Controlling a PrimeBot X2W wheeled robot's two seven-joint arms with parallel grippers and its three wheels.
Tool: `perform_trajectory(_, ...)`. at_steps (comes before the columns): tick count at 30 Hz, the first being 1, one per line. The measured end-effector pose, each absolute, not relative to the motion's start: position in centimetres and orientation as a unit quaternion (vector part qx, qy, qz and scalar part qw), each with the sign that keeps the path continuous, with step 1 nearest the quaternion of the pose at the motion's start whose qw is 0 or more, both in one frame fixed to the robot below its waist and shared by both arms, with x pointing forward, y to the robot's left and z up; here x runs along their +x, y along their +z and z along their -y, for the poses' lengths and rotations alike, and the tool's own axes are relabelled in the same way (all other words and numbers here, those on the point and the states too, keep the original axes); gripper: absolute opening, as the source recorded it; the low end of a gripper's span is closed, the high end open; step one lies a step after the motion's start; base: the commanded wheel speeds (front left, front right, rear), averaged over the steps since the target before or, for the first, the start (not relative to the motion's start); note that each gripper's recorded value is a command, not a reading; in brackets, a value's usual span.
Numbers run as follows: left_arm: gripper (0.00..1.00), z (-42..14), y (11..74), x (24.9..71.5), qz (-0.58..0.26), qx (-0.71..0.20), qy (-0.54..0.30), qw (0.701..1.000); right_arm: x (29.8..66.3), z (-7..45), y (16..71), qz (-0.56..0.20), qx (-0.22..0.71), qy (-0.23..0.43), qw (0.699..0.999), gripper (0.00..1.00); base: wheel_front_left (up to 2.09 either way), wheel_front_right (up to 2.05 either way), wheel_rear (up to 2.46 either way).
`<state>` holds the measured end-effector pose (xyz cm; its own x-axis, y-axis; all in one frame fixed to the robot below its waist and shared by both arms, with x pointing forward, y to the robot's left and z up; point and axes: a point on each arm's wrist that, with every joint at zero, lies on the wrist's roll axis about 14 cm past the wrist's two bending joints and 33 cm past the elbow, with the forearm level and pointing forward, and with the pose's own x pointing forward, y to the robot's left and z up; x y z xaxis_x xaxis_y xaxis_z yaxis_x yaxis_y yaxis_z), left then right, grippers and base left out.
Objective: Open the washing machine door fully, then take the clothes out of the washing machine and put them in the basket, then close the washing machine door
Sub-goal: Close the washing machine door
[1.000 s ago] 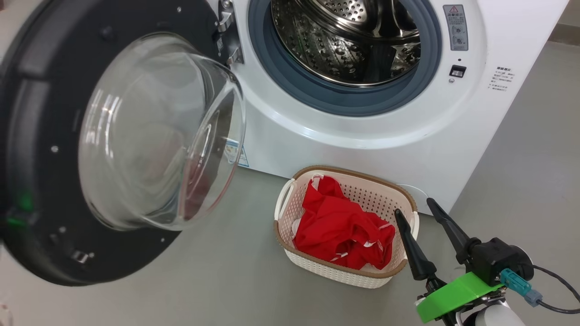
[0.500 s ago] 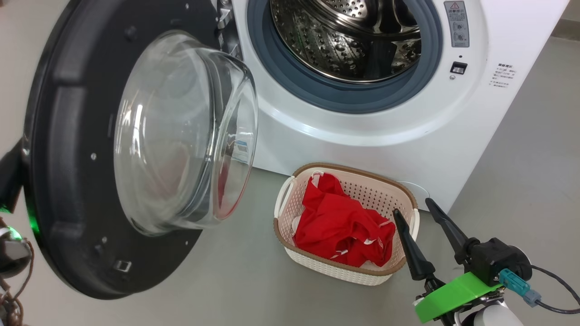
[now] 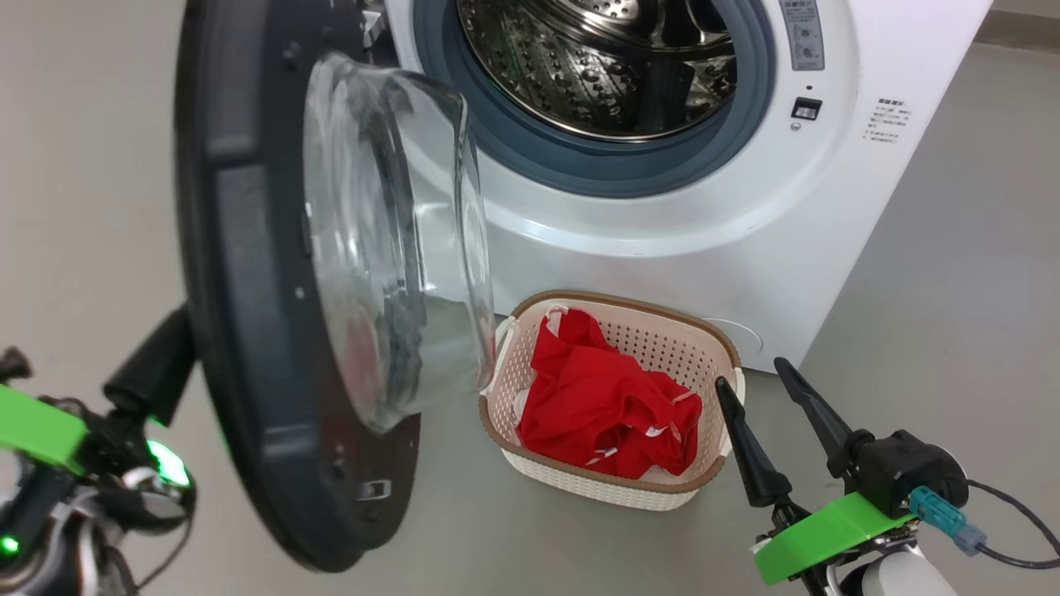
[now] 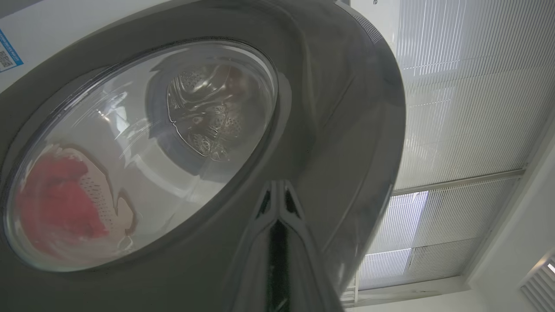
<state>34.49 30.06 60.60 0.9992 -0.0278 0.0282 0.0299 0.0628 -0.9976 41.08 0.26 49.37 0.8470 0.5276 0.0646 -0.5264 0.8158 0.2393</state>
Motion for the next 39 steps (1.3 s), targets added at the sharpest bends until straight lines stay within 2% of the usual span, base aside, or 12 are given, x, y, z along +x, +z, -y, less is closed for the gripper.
perform_trajectory(17,0.00,-23.3,59.4,37.1,-0.036,-0.712,-0.075,0.697,41.7,2.1,49.1,-0.001,0.126,0.243,0.962,1.00,0.00,0.00,0.00)
perform_trajectory(32,0.00,-20.5,59.3,38.7,-0.043,-0.727,-0.108,0.677,41.7,5.2,49.7,0.011,0.121,0.202,0.972,1.00,0.00,0.00,0.00)
perform_trajectory(36,0.00,-20.5,59.4,38.5,-0.035,-0.725,-0.107,0.679,41.5,5.4,49.9,0.013,0.120,0.199,0.972,1.00,0.00,0.00,0.00)
perform_trajectory(39,0.00,-20.8,59.6,38.3,-0.023,-0.690,-0.107,0.716,41.4,5.6,50.2,0.017,0.119,0.198,0.973,1.00,0.00,0.00,0.00)
